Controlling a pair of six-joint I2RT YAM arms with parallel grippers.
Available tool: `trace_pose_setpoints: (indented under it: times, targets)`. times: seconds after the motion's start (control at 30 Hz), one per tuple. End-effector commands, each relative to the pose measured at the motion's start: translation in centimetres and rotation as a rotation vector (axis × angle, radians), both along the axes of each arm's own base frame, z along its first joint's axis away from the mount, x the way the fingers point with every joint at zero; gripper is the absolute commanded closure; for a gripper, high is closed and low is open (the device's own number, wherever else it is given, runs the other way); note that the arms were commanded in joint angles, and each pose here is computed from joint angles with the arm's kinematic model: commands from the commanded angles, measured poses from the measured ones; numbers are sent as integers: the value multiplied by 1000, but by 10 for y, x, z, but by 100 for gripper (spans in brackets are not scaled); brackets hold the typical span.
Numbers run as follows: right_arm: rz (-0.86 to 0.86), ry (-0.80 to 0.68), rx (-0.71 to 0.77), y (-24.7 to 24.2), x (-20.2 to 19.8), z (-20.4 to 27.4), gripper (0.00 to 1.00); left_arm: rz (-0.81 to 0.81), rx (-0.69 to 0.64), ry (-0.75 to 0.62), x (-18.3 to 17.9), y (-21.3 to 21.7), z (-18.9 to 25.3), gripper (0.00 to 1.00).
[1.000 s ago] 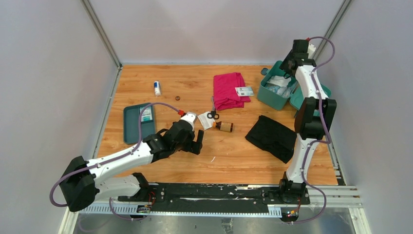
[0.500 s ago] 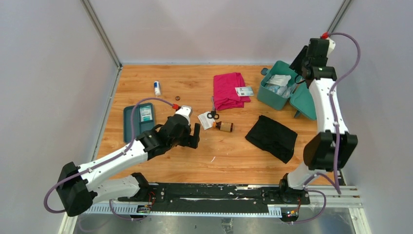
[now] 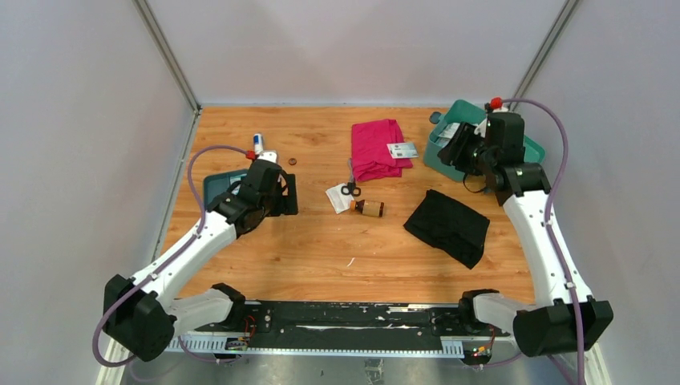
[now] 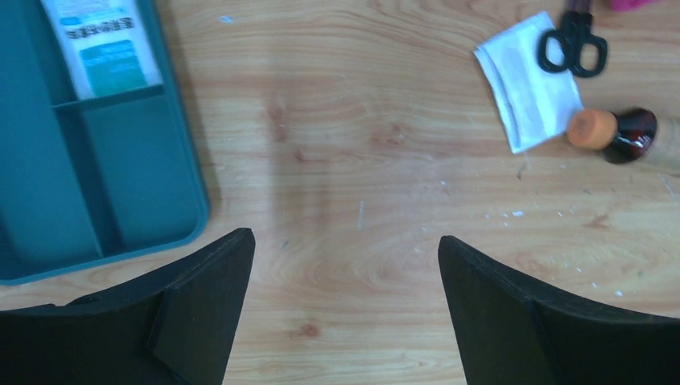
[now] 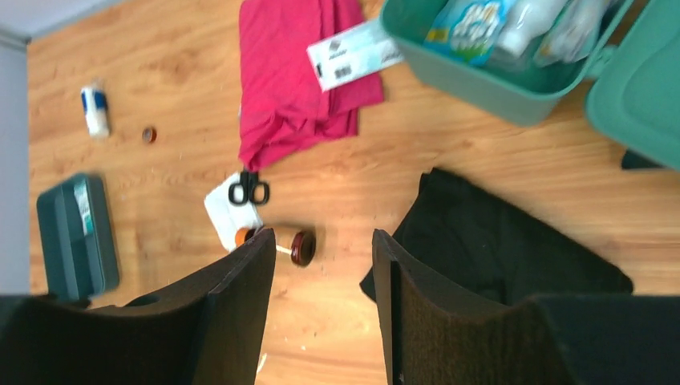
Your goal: Organize the medicine kit
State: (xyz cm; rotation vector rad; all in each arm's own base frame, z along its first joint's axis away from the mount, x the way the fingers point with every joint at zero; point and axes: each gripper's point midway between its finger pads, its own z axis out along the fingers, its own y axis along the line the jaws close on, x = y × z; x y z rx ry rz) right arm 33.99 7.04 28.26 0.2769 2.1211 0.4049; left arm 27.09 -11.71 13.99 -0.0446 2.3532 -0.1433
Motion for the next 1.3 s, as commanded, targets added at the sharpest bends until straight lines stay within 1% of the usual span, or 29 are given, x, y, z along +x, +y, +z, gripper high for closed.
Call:
trace_pose_setpoints:
  times: [0.0,0.13,0.3,0.37,0.43,0.47,0.63,0.73,0.8,0.93,1.07,1.27]
  targets:
    - [125,89,14,18,-40,-32,48,89,45,5,15,27,4,12]
    - [181,123,38,25,-66,-55,47,201,79,28,31,57,-7,17]
    - [225,122,43,28,-89,-67,47,311,138,79,43,86,-27,24]
    - [243,133,45,29,-97,-76,47,364,130,91,46,98,-36,26]
    - [269,159,55,32,-104,-88,48,370,95,85,54,102,-41,27]
    - [279,166,64,34,-108,-91,48,367,86,86,58,103,-44,29]
    - [301,168,96,38,-120,-98,50,361,133,142,70,107,-56,40]
    - [303,161,83,37,-123,-98,50,359,132,121,84,106,-45,40]
    - [307,159,74,36,-124,-97,50,355,124,80,100,104,-28,39]
    - [309,168,75,36,-125,-99,50,322,128,4,144,99,3,36]
    - [305,189,79,36,-124,-107,50,292,146,6,189,98,6,35]
    - [285,218,64,33,-121,-118,50,275,111,24,237,108,-19,33]
